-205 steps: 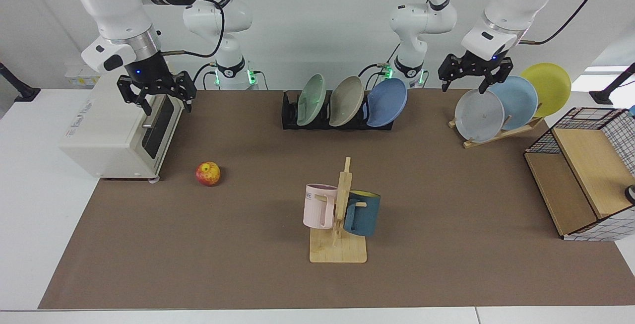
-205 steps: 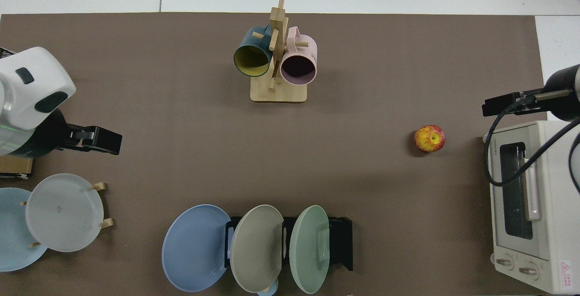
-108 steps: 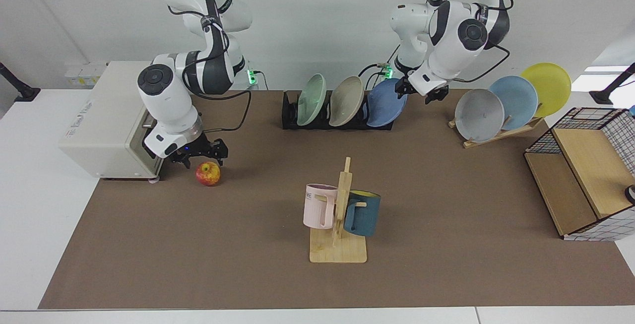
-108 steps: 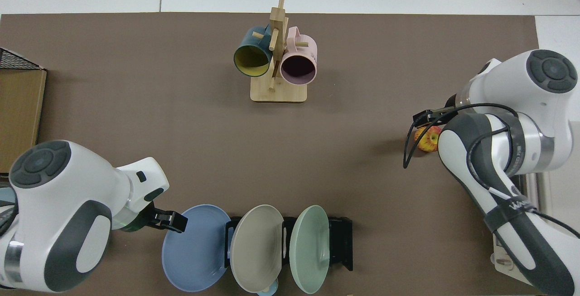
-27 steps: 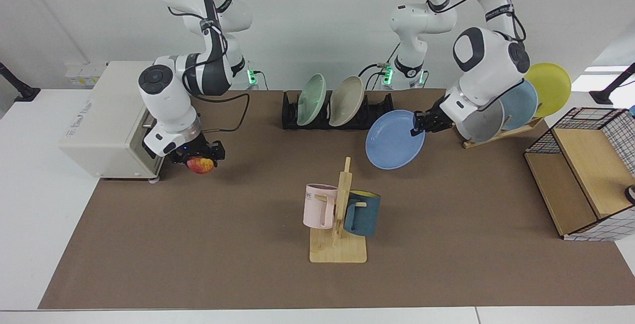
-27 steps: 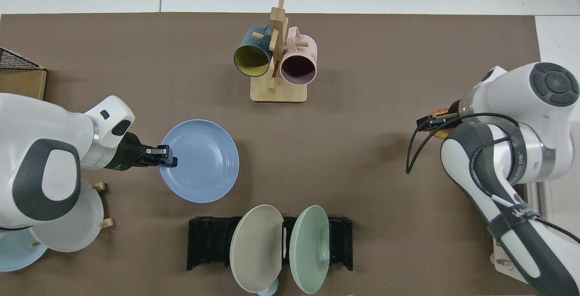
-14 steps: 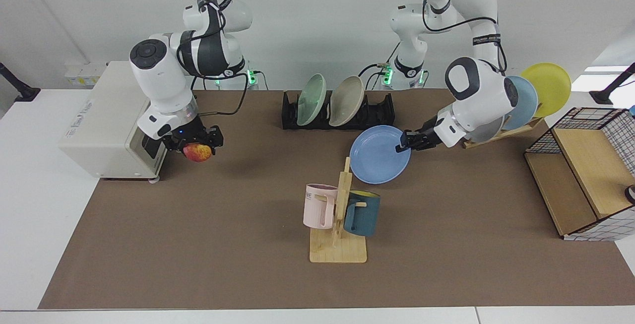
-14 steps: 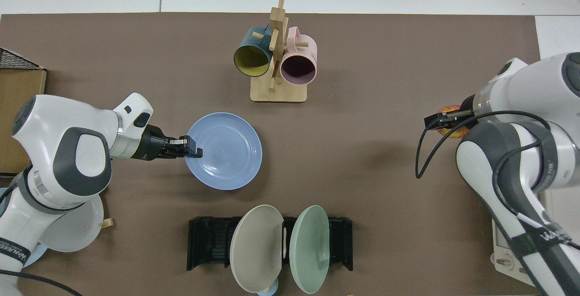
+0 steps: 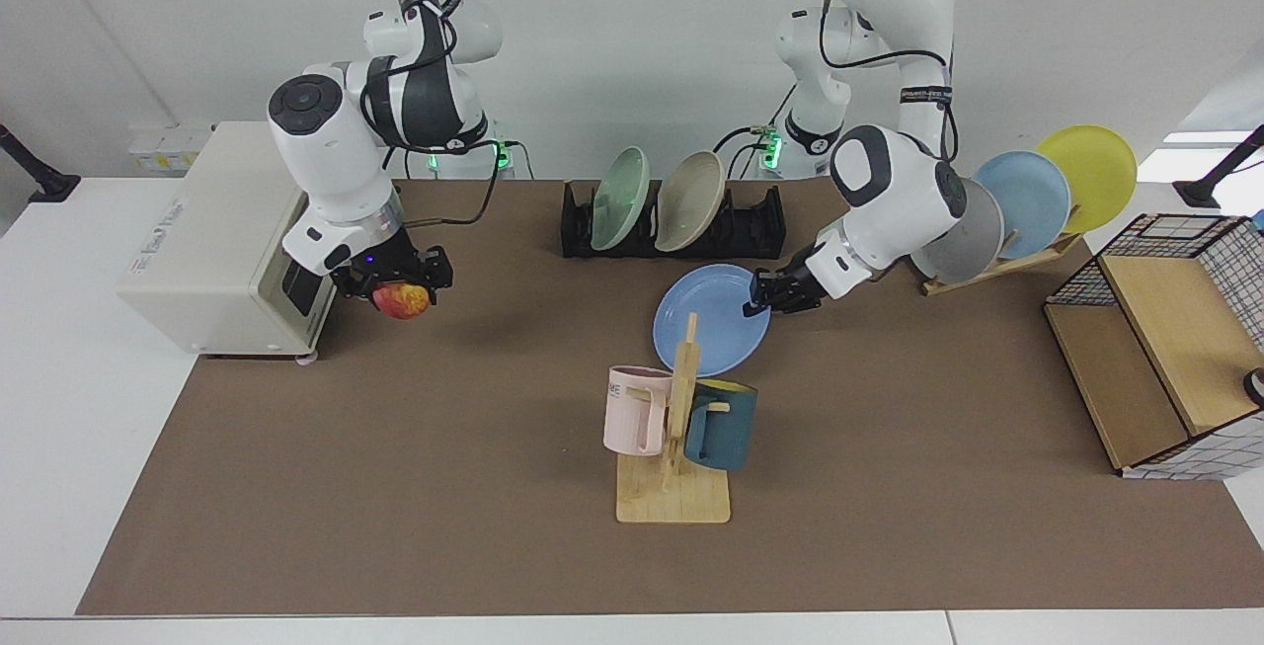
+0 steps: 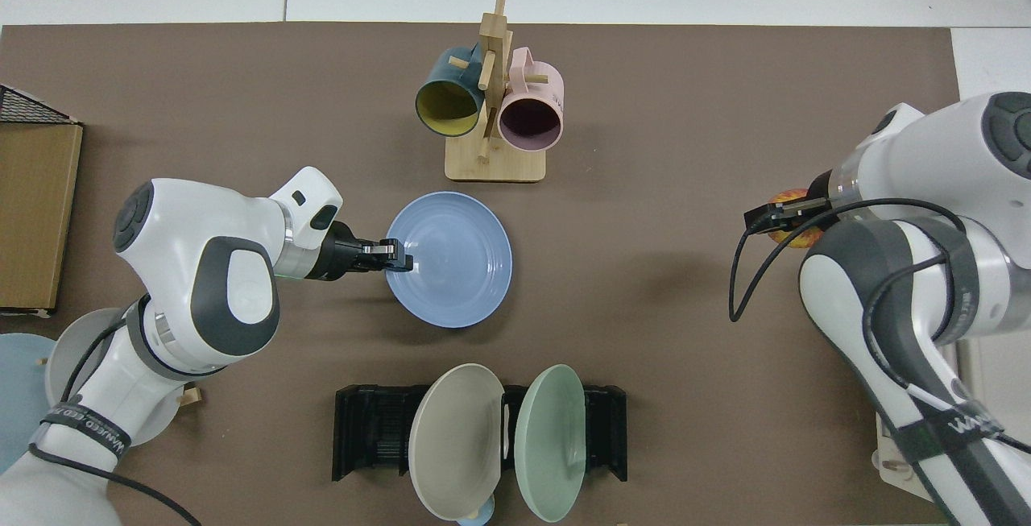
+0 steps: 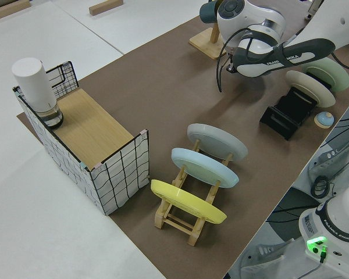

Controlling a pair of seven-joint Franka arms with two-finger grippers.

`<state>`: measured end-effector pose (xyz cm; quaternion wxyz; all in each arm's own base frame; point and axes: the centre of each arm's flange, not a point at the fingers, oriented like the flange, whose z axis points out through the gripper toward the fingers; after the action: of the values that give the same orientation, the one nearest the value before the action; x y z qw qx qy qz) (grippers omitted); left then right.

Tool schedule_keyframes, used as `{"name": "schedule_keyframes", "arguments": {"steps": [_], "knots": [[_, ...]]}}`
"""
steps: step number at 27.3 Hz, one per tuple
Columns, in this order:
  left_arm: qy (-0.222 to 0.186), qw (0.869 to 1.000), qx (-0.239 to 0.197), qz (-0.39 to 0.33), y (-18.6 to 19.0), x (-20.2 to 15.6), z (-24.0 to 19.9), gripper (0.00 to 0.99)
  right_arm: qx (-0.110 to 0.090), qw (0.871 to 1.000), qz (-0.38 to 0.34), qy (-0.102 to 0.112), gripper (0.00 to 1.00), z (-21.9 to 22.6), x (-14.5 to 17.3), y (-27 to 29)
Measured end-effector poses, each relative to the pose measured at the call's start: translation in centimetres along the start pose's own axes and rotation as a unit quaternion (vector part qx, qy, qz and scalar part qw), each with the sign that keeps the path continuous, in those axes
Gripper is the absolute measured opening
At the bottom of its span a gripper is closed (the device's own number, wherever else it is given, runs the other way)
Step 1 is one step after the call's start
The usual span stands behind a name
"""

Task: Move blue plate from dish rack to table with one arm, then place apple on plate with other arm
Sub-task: 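Lower the blue plate onto the table center with the left gripper, then open the left gripper and withdraw it from the blue plate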

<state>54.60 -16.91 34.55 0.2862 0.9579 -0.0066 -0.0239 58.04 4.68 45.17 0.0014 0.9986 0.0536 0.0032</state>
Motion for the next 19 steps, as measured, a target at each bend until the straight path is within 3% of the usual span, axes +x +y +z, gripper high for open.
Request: {"name": "schedule_keyframes", "arguments": {"steps": [10, 13, 15, 19], "knots": [[-0.001, 1.000, 0.001, -0.012, 0.5, -0.1, 1.5, 0.154, 0.000, 1.000, 0.006, -0.005, 0.78, 0.1, -0.1, -1.2], [0.009, 1.000, 0.003, -0.016, 0.7, 0.1, 1.5, 0.286, 0.000, 1.000, 0.007, -0.006, 0.78, 0.1, -0.1, -1.3], [0.017, 1.000, 0.005, -0.017, 0.9, 0.2, 1.5, 0.436, 0.000, 1.000, 0.007, -0.007, 0.78, 0.1, -0.1, -1.3], [0.022, 1.000, 0.006, -0.018, 1.0, 0.3, 1.5, 0.463, 0.000, 1.000, 0.009, -0.008, 0.78, 0.1, -0.2, -1.3]]}}
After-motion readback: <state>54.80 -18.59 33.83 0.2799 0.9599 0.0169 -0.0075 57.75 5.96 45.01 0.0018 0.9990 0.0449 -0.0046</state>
